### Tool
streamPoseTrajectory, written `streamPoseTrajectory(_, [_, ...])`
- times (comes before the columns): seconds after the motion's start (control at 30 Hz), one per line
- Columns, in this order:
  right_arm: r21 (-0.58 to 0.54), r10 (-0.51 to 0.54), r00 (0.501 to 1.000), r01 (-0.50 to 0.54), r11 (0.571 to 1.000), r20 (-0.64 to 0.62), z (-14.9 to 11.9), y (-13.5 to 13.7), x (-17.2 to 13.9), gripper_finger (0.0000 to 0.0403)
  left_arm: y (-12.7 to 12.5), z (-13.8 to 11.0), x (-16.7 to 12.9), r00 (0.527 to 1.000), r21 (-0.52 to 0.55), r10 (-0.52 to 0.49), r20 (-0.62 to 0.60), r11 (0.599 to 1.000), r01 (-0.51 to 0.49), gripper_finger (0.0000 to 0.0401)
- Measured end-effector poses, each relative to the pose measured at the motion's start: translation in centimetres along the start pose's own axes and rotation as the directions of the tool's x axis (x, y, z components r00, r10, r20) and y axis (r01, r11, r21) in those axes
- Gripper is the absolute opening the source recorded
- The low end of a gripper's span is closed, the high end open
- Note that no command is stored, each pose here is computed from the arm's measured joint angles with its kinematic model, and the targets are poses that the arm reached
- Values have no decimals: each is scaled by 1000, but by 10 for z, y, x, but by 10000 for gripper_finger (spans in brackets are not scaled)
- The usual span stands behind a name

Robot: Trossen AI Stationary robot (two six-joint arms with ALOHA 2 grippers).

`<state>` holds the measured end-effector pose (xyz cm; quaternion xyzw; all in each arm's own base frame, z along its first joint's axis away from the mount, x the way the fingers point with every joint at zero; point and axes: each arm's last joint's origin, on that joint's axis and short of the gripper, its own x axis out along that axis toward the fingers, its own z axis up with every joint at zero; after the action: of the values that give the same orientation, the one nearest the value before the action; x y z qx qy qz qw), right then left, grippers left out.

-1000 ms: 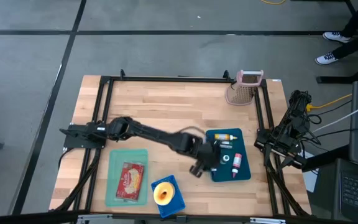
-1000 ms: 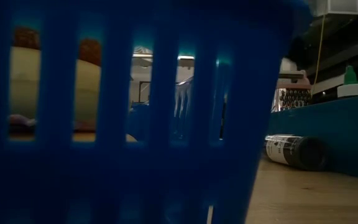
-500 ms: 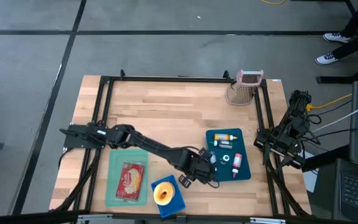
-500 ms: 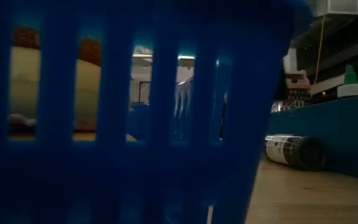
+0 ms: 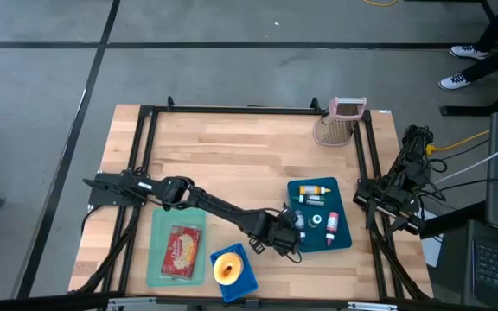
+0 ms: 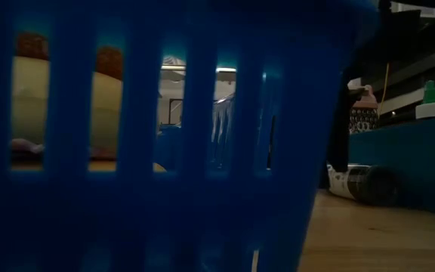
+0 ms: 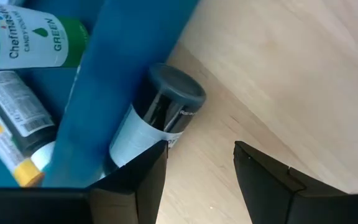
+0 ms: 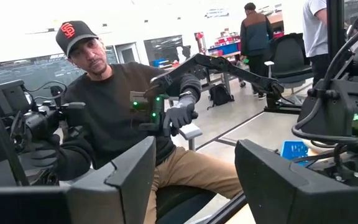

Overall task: Pick & Place Food Item
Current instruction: Put the black food coloring bottle into the dark blue bin

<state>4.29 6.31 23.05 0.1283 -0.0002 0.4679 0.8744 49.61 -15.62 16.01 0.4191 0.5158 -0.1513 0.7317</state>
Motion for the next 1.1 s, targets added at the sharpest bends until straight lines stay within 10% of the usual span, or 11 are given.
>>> streamPoseTrajectory(0.67, [0,-4,1000,4,1000,1,0,0,0,217,6,10,-4,985,72,169,22,983,-170,182])
streamPoseTrajectory(1.1, [0,-3,1000,3,1000,1,0,0,0,217,22,-7,13,997,54,68,29,996,-69,182])
